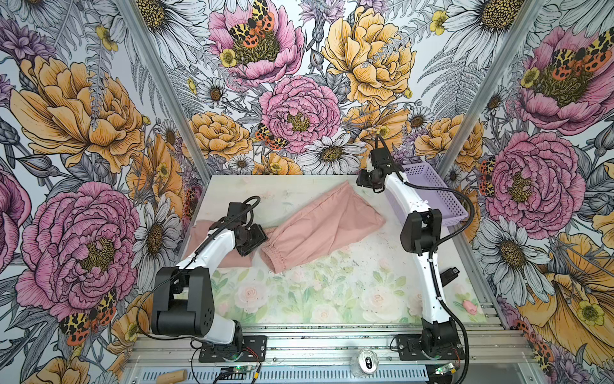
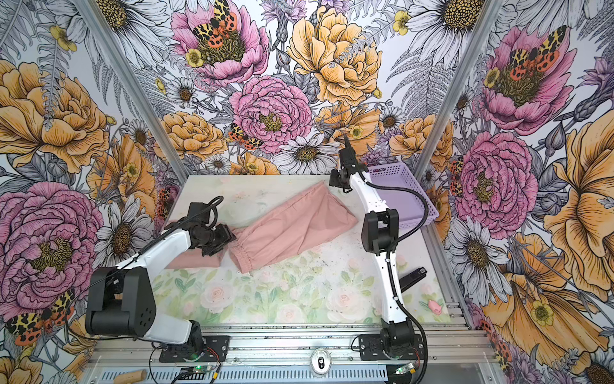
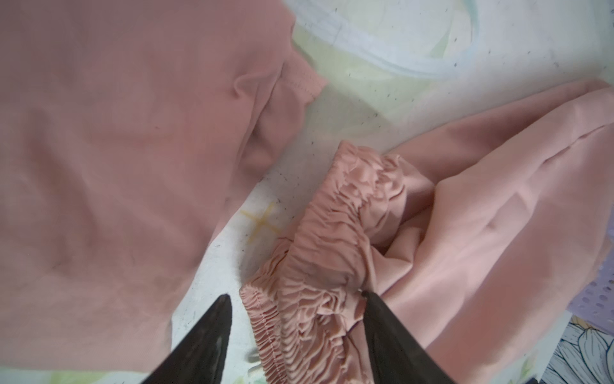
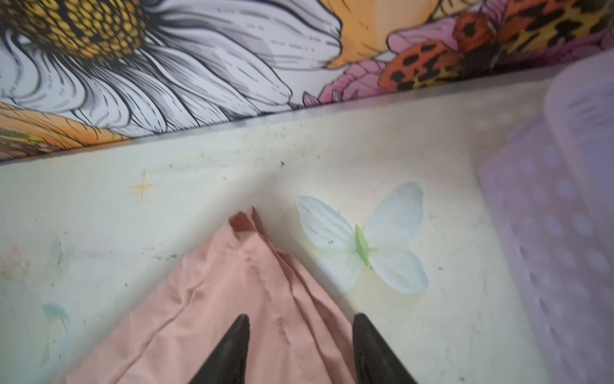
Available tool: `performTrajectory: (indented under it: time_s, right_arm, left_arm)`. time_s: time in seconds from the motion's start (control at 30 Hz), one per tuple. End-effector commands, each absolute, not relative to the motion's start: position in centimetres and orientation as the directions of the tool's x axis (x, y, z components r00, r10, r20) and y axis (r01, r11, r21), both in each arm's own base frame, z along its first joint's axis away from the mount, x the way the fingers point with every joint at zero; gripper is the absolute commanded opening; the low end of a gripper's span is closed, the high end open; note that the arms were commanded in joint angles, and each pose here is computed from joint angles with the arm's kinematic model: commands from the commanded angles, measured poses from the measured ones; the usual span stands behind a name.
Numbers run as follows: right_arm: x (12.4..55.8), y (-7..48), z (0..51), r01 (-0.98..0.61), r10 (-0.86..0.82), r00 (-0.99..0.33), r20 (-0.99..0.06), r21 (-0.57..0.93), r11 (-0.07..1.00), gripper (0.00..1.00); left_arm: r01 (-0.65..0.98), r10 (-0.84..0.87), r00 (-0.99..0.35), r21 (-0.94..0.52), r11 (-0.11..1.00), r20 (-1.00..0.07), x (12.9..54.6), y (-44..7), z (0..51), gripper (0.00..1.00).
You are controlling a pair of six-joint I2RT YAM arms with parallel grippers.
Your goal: Fold and stack the mixed laundry pile
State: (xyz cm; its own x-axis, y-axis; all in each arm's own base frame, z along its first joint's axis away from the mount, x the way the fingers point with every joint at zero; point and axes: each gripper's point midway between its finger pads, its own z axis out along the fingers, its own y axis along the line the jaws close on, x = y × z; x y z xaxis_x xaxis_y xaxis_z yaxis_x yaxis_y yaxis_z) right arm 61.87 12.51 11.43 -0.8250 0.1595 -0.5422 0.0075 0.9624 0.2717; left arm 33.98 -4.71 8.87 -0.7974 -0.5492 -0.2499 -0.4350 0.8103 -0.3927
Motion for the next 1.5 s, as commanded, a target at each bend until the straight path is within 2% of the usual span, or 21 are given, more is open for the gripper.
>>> performTrajectory:
  time_s: [0.0, 0.17, 0.3, 0.43, 0.57, 0.77, 0.93, 1.23, 1.37, 1.47]
  right_arm:
    - [59.5, 11.7, 16.5, -0.013, 0.148, -0.806, -0.572, 0.267, 0.964, 0.52]
    - [54.0, 10.1, 13.9, 0.03, 0.112, -0.881, -0.46, 0.182, 0.983, 0.51]
    - [50.8, 9.3, 11.2, 0.041, 0.088, -0.92, -0.382, 0.131, 0.99, 0.48]
    - [50.0, 9.1, 9.5, 0.027, 0.061, -0.936, -0.346, 0.103, 0.994, 0.46]
    - [49.8, 8.7, 7.1, 0.02, 0.033, -0.951, -0.308, 0.045, 0.999, 0.42]
    - [48.4, 7.4, 3.2, 0.064, 0.057, -0.972, -0.227, -0.023, 0.998, 0.27]
    - [46.4, 6.9, 1.3, 0.084, 0.075, -0.983, -0.166, -0.044, 0.995, 0.24]
    - [40.5, 5.4, 0.8, 0.128, 0.123, -0.991, -0.059, -0.097, 0.987, 0.23]
    - [39.3, 5.1, 3.5, 0.148, 0.139, -0.986, -0.088, -0.104, 0.984, 0.22]
    - [40.0, 5.4, 6.8, 0.149, 0.132, -0.978, -0.159, -0.099, 0.984, 0.25]
  left_arm:
    - [-0.417, -0.551, -0.749, -0.384, 0.824, -0.367, 35.0, -3.9, 12.6, 0.67]
    - [-0.357, -0.51, -0.754, -0.394, 0.847, -0.413, 34.7, -5.9, 15.6, 0.66]
    - [-0.283, -0.449, -0.83, -0.443, 0.851, -0.331, 34.2, -10.5, 14.6, 0.6]
    - [-0.225, -0.355, -0.9, -0.428, 0.875, -0.253, 33.0, -14.3, 11.9, 0.54]
    - [-0.231, -0.333, -0.916, -0.384, 0.894, -0.223, 32.9, -14.2, 9.4, 0.5]
    - [-0.23, -0.304, -0.926, -0.304, 0.925, -0.225, 34.5, -11.9, 6.6, 0.46]
    - [-0.201, -0.254, -0.947, -0.252, 0.947, -0.198, 35.6, -10.9, 4.2, 0.45]
    - [-0.144, -0.195, -0.958, -0.237, 0.961, -0.21, 37.1, -10.4, 3.7, 0.44]
    - [-0.087, -0.15, -0.959, -0.252, 0.964, -0.239, 37.9, -11.4, 4.7, 0.43]
    - [-0.052, -0.112, -0.968, -0.261, 0.964, -0.224, 38.1, -12.5, 4.3, 0.44]
